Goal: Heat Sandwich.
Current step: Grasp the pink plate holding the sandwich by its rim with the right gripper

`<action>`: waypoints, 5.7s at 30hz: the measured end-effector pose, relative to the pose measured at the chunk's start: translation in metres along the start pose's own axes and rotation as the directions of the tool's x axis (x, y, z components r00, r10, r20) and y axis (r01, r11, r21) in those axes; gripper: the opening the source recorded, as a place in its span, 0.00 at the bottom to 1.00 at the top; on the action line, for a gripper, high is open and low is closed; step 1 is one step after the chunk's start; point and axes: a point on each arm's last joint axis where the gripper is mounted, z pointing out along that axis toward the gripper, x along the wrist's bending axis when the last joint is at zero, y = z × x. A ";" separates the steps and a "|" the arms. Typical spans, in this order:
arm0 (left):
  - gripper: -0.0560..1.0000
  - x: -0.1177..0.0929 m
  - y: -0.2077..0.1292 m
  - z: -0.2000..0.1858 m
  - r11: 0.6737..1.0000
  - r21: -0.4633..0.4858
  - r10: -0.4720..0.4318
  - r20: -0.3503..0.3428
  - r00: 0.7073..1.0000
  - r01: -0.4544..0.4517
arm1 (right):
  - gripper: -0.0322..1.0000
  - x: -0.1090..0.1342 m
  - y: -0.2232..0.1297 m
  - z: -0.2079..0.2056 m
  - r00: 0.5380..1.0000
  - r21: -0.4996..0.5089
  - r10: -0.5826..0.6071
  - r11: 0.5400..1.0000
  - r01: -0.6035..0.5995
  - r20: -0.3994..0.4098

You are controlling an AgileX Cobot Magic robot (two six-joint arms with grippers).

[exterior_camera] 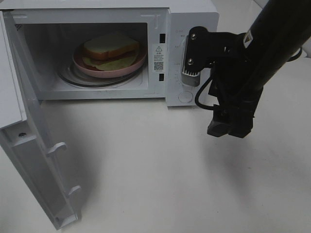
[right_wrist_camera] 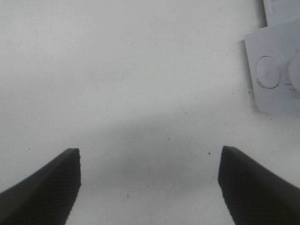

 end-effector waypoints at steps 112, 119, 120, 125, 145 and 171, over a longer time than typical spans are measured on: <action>0.69 0.000 0.000 0.000 1.000 0.000 0.000 0.000 1.000 0.000 | 0.72 -0.132 0.142 0.164 0.947 -0.239 -0.178 0.940 0.244 0.269; 0.69 0.000 0.000 0.000 1.000 0.000 0.000 0.000 1.000 0.000 | 0.71 -0.131 0.144 0.179 0.955 -0.258 -0.166 0.938 0.230 0.245; 0.69 0.000 0.000 0.000 1.000 0.000 0.000 0.000 1.000 0.000 | 0.71 -0.131 0.144 0.179 0.955 -0.258 -0.166 0.938 0.230 0.245; 0.69 0.000 0.000 0.000 1.000 0.000 0.000 0.000 1.000 0.000 | 0.70 -0.134 0.144 0.179 0.958 -0.273 -0.154 0.937 0.219 0.241; 0.69 0.000 0.000 0.000 1.000 0.000 0.000 0.000 1.000 0.000 | 0.65 -0.135 0.138 0.194 0.963 -0.270 -0.159 0.938 0.216 0.219; 0.69 0.000 0.000 0.000 1.000 0.000 0.000 0.000 1.000 0.000 | 0.30 -0.130 0.135 0.204 0.956 -0.251 -0.227 0.930 0.270 0.187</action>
